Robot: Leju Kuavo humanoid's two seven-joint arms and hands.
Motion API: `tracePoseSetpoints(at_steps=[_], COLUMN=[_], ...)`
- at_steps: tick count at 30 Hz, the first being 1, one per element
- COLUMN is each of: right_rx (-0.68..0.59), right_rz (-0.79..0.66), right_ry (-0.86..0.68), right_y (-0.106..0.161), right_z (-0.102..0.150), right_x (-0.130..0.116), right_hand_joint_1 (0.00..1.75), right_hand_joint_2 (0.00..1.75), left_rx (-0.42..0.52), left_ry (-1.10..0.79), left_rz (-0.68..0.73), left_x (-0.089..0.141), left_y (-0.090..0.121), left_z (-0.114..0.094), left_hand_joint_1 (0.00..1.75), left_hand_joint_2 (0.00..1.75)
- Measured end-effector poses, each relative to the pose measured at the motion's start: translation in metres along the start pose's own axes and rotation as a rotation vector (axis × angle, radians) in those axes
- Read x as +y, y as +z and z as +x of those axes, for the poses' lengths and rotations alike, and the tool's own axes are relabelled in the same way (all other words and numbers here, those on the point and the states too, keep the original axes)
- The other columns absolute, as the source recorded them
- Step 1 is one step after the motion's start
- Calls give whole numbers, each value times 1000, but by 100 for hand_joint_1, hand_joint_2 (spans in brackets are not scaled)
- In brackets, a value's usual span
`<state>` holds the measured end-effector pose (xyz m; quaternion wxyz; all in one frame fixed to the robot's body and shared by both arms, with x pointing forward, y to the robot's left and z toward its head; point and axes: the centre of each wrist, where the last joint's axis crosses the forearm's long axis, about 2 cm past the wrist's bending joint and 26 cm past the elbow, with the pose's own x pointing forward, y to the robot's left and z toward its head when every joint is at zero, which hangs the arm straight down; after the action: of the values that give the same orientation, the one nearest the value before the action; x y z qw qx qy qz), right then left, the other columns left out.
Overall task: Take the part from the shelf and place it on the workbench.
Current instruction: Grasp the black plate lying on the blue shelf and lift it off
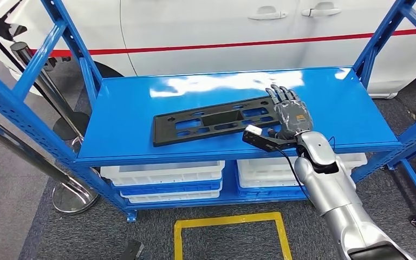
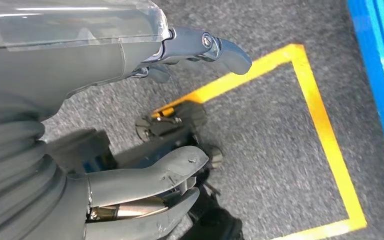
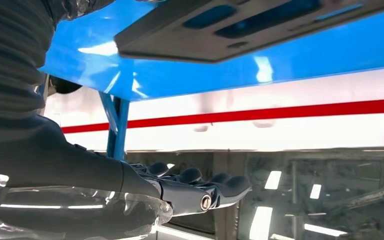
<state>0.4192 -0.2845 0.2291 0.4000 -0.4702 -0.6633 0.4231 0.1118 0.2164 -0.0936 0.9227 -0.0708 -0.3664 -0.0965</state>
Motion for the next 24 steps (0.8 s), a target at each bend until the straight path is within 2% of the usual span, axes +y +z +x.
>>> tracePoseSetpoints(at_steps=[1,5,12,20,24], right_rx=[-2,-4,-6,-20,-21], right_rz=[-4,-5,-17,-13,1], right_ry=[2,12,14,26,27], right_y=[-1,-6,-20,-24,-23], right_z=[0,-3,-5,-3,-3], right_x=[-1,-9,-25,-29,-25], right_hand_joint_1=[0,175,175,175,1], right_hand_joint_2=[175,175,175,175,175], left_rx=[-1,-4,-1,0,1], left_ry=[0,0,-1,-2,-2], left_rz=[0,-1,-1,-1,-2], left_x=[0,-1,-2,-2,-2], left_y=[0,-1,-1,-1,-1], left_z=[0,2,3,3,3], left_hand_joint_1=[0,0,0,0,0], left_hand_joint_2=[175,175,175,175,175])
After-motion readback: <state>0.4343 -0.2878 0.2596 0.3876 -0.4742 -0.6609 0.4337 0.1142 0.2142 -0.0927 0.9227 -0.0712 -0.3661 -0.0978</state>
